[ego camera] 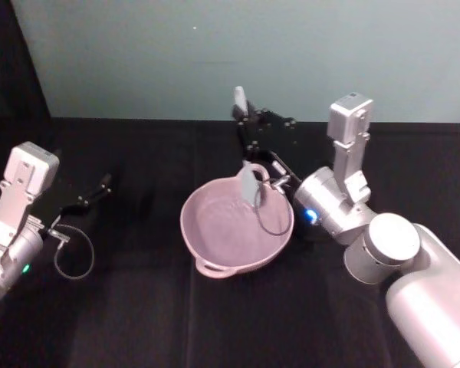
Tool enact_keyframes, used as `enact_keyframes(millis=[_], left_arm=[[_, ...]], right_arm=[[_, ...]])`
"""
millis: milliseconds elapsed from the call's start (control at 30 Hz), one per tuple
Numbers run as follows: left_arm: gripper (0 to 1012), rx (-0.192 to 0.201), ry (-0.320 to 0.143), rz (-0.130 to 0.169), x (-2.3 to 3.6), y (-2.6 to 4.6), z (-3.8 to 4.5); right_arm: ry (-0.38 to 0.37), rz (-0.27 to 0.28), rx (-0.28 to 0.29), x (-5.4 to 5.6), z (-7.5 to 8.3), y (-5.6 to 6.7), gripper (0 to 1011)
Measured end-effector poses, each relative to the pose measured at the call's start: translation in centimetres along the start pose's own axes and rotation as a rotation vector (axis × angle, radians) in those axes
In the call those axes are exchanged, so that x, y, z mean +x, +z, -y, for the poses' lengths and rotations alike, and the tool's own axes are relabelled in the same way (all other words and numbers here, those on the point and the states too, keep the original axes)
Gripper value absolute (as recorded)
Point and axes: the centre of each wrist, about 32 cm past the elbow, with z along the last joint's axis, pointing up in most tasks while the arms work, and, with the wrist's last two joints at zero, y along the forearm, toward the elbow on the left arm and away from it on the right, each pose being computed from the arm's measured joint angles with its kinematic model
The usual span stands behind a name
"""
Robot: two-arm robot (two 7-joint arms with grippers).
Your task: Use the one hand to pick up the spoon and stir the clear water in the bowl.
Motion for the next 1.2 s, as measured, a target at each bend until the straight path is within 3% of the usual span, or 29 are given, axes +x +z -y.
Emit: enact_keyframes(millis=[133,267,567,900,1067,1200], left_arm=[[1011,0.0,0.0,0.0,0.0,0.0,0.0],[1011,0.0,0.0,0.0,0.0,0.0,0.0],[1011,0.0,0.0,0.0,0.0,0.0,0.0],[1011,0.0,0.0,0.0,0.0,0.0,0.0],[1011,0.0,0.0,0.0,0.0,0.0,0.0],[1011,0.0,0.0,0.0,0.0,0.0,0.0]], right_arm=[[-0.02,0.027,-0.009,1.0,1.0,0.7,125],[-0.015,0.022,-0.014,1.3,2.3,1.6,125],[0.083,-0.08,-0.056,-0.4,4.7,2.6,125],[0.156,-0.158,-0.046,-2.3,3.8,2.2,125],[0.16,-0.158,-0.033,-2.5,2.7,1.6,125],[0.129,-0.124,-0.016,-2.1,1.2,0.6,125]])
